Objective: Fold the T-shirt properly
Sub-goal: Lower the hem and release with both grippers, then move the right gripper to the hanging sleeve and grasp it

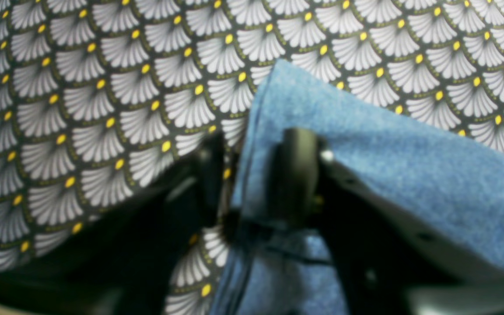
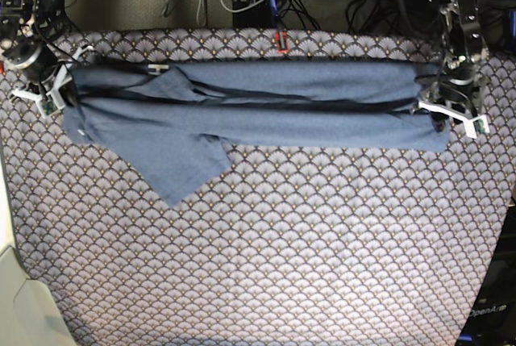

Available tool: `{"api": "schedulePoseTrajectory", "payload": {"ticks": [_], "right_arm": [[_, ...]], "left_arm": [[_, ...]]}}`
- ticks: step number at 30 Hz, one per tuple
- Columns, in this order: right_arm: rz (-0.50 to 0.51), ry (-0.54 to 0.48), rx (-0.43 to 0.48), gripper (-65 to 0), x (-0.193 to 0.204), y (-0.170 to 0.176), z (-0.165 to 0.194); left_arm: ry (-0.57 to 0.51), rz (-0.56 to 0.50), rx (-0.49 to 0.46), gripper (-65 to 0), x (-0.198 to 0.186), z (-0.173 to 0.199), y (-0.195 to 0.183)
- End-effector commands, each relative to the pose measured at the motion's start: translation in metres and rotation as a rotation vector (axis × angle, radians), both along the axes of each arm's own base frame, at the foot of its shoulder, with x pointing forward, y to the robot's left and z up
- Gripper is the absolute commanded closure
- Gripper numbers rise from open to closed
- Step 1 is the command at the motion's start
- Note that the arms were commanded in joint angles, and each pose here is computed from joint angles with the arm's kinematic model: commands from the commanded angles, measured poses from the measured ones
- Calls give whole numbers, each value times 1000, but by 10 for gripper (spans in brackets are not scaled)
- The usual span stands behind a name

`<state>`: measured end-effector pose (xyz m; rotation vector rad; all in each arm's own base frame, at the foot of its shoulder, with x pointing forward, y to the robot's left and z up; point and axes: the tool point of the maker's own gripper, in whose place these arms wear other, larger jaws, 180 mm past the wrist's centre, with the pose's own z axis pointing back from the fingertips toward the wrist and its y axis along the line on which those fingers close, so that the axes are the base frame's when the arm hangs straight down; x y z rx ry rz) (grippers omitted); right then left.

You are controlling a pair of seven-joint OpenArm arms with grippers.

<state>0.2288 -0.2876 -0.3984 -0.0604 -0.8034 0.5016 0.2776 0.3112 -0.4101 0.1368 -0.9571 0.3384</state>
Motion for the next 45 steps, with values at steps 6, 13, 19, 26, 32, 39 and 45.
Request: {"api": "schedulePoseTrajectory", "payload": {"ticks": [6,13,19,26,32,39,45], "right_arm": [[-18,19,-42,-252,1,-13,4],[-16,12,-41,-263,4,-12,5],[-17,-9,-44,-262,8,-13,11],[-65,-129,-112,-266,31,-43,57],[49,-238,-63,-267,63,0,88],[187,-195,-45,-267,123,74,91],[200,-162,6,-267,168,100,86]], "left_arm": [[-28,0,21,-276,2,10,7],[-10,2,15,-279,-5,4,5],[-8,1,13,-279,-5,3,4],[7,-5,10,-279,-11,-2,2],[20,-7,8,-280,-16,-6,1],[18,-8,4,-280,-15,-6,-1],[22,-4,-10,-280,-17,-9,-6]]}}
